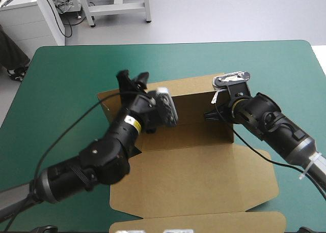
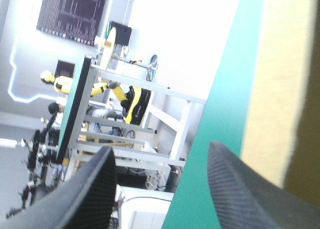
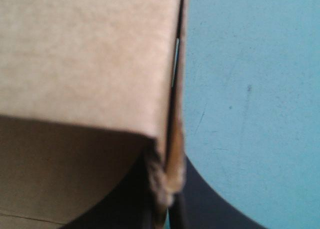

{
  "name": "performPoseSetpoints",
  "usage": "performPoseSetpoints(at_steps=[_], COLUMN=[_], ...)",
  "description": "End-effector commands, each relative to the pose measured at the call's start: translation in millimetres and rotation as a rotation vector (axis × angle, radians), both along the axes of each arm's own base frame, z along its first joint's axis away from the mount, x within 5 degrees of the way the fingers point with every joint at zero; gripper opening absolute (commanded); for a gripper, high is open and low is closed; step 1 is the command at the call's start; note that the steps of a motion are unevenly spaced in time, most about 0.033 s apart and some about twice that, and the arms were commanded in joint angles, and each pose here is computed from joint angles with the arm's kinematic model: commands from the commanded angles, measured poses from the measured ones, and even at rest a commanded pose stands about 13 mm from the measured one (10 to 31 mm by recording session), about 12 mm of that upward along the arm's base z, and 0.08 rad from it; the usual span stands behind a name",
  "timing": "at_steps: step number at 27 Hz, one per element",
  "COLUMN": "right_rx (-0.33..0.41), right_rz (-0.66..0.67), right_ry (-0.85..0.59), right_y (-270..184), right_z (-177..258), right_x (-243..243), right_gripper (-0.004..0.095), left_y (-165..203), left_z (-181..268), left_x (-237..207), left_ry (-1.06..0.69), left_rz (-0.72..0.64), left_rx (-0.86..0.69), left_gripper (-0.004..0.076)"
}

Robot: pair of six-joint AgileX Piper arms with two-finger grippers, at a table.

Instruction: Fold the box

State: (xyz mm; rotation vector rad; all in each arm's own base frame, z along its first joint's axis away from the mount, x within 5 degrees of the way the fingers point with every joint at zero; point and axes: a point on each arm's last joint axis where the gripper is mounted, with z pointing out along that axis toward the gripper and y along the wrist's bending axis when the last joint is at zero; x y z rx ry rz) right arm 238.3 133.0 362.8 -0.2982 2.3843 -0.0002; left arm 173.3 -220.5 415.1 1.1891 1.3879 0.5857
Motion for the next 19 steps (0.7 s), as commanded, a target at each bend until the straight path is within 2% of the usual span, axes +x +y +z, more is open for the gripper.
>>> performPoseSetpoints(at_steps=[1,4,9,14,19], right_rx=[0.008,0.025,0.059,0.103,0.052], right_rz=[0.018,-0.001,0.003,0.004,0.045], right_ry=[-0.114,-0.102,0.03,0.124,0.262], right_y=[-12,-24,-44,-56,-50], right_z=[41,48,40,18,-28], right_x=[-3,5,33,71,124], right_gripper=[-0.002,-0.002,-0.002,-0.002,-0.002], left_y=[36,59,96,116,123], left_z=[47,54,49,47,46], left_x=[19,37,58,59,35], left_ry=[-0.045,0.02,0.138,0.219,0.292], left_rz=[0.061,0.114,0.232,0.283,0.242], left_rx=[-0.204,-0.344,-0.515,-0.581,-0.705], left_gripper=[0.0347,0.0262,-0.001,0.0001,0.0001])
